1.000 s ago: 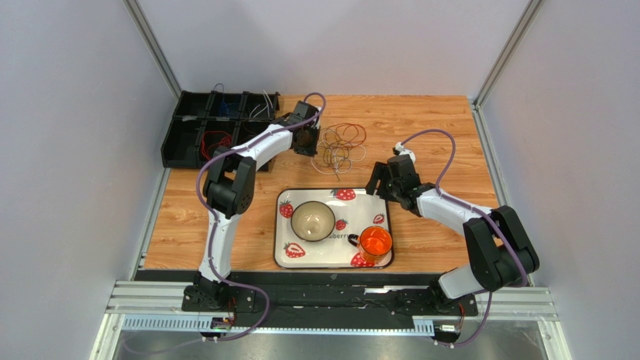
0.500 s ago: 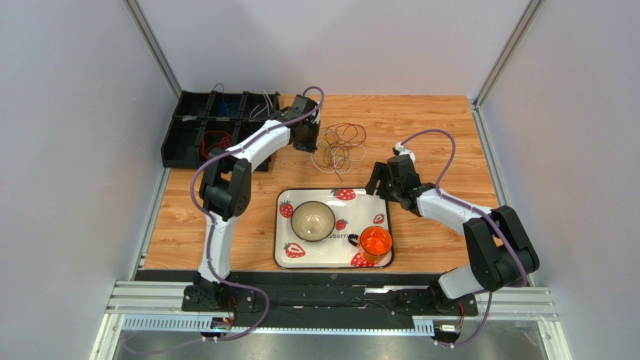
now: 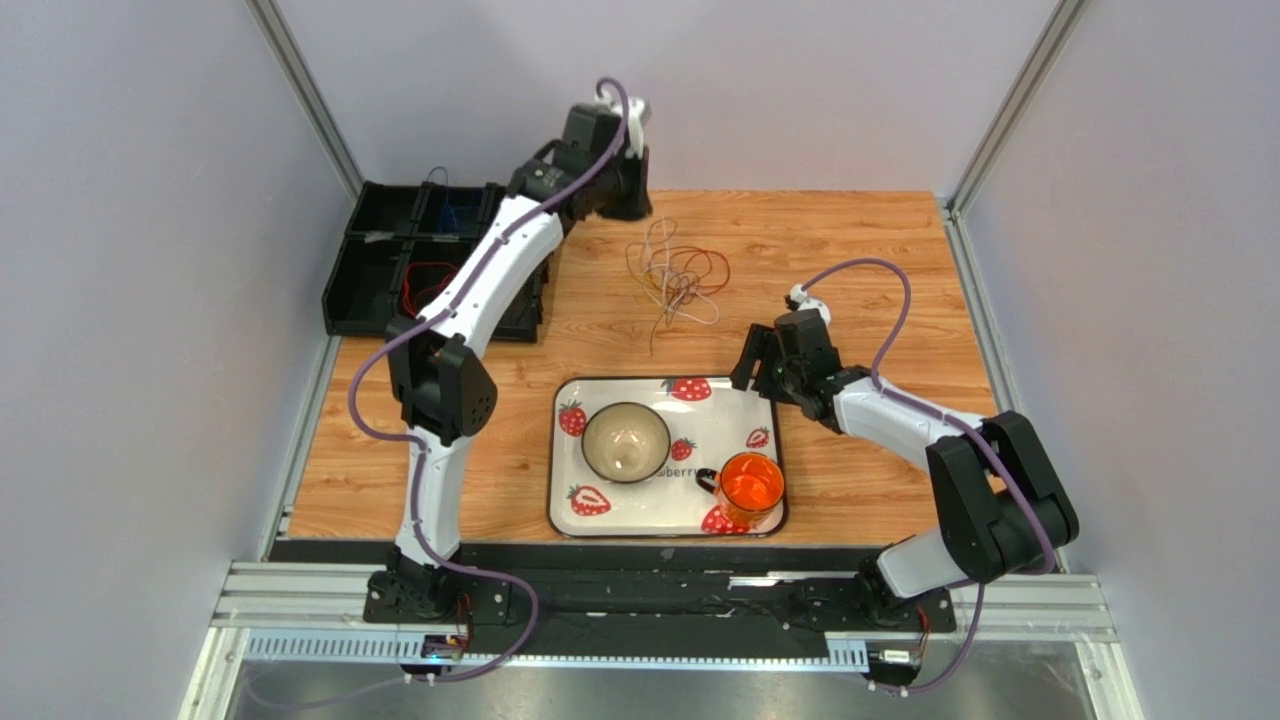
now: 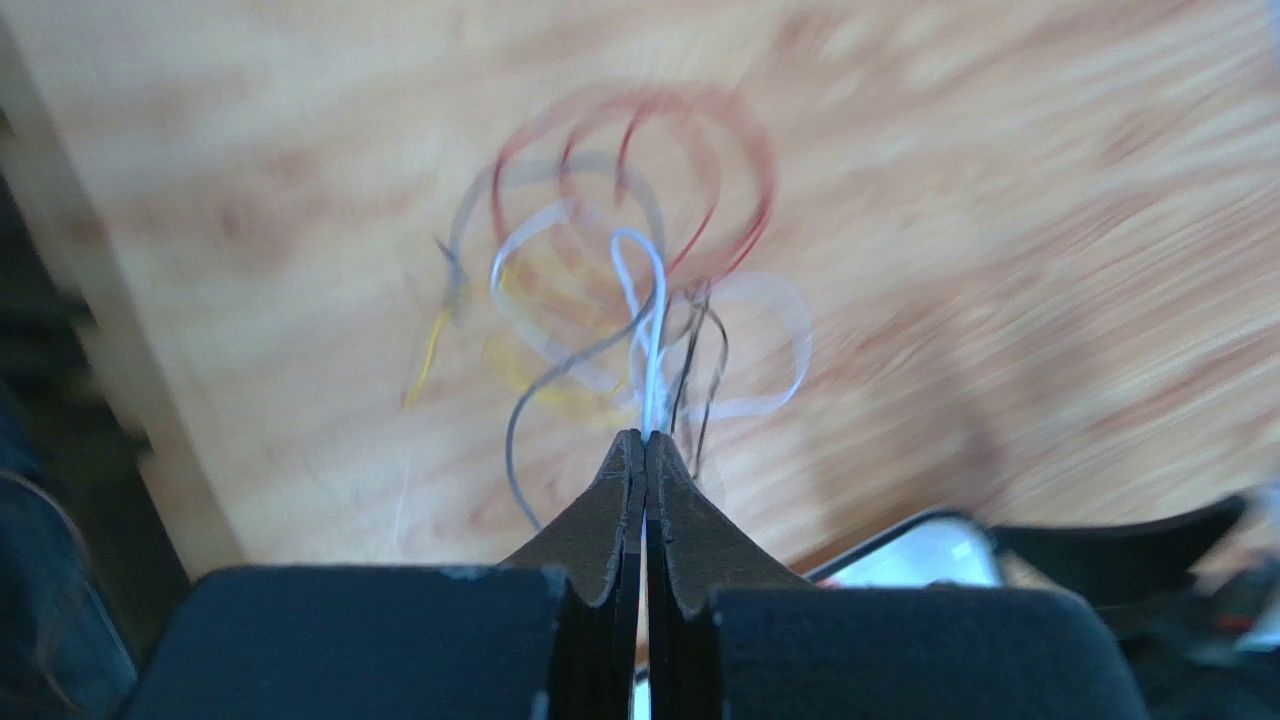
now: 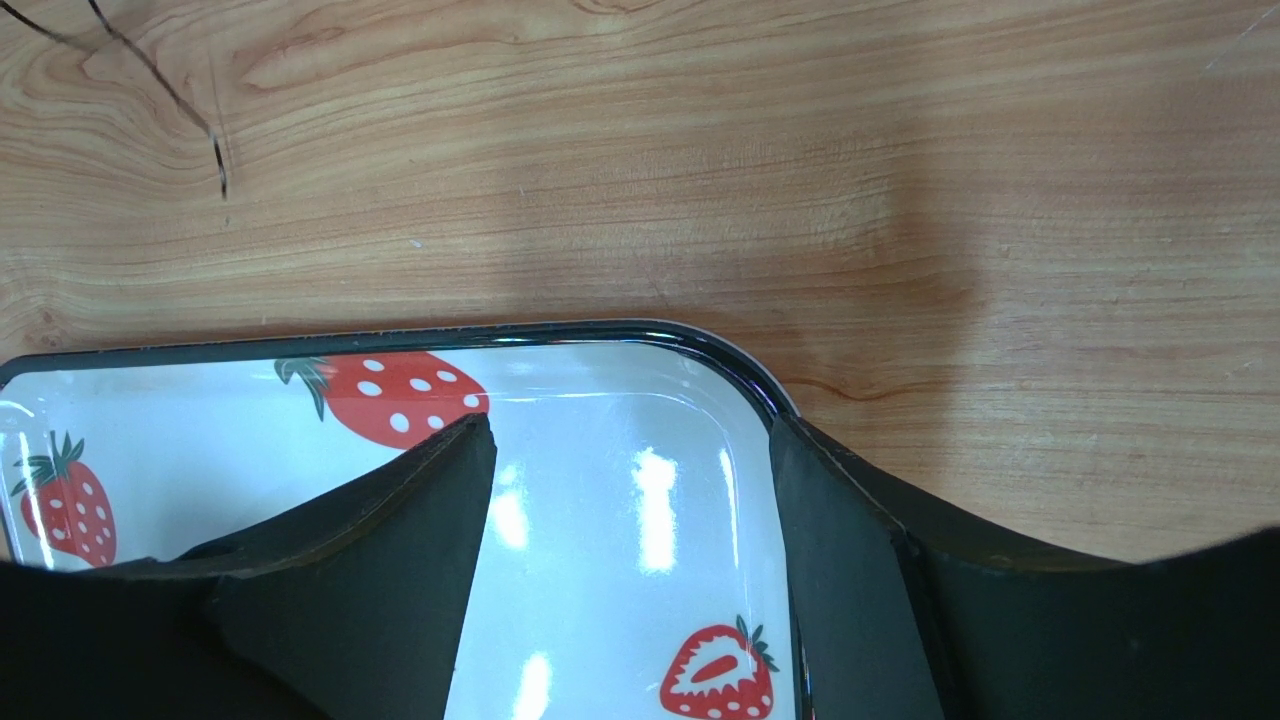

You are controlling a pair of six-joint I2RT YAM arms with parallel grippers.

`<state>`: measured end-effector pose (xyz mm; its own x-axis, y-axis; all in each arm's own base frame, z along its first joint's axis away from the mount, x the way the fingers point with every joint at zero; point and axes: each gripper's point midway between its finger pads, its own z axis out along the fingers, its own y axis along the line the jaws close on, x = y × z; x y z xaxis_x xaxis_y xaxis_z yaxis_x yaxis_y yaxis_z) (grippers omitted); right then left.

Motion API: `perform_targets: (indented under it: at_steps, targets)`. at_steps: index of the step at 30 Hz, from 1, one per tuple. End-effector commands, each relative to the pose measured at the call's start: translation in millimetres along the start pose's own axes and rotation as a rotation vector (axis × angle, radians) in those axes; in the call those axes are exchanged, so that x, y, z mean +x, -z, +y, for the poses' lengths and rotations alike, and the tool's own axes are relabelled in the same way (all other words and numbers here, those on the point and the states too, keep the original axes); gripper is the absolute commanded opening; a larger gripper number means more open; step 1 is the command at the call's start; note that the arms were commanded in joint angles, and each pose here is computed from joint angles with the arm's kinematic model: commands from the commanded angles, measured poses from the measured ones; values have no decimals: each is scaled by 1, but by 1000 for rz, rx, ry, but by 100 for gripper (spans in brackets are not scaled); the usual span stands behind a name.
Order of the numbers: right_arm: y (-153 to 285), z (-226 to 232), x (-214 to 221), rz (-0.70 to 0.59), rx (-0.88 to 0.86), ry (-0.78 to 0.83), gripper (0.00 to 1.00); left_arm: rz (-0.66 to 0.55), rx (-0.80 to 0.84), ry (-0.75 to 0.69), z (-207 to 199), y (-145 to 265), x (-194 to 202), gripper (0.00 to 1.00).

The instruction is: Untangle the cables

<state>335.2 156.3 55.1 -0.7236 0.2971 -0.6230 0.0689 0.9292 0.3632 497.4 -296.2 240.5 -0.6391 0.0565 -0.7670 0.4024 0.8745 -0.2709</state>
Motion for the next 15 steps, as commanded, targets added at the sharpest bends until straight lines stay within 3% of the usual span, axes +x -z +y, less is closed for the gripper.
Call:
perform_targets:
  at_steps: [1, 3, 6, 9, 12, 15]
  targets:
    - [2, 11, -21, -57, -27, 1, 72, -288, 176, -46, -58, 96, -104, 0]
    - [2, 11, -21, -57, -27, 1, 71, -425, 252, -75, -80, 140, -140, 0]
    - [2, 11, -20, -57, -27, -1, 71, -554, 331, -101, -100, 184, -165, 0]
    - [2, 10, -21, -57, -27, 1, 72, -591, 335, -100, -100, 194, -164, 0]
    - [2, 11, -20, -54, -29, 0, 71, -481, 321, -37, -94, 176, -143, 0]
    - [3, 11, -20, -57, -29, -1, 71, -529, 448, -108, -136, 220, -150, 0]
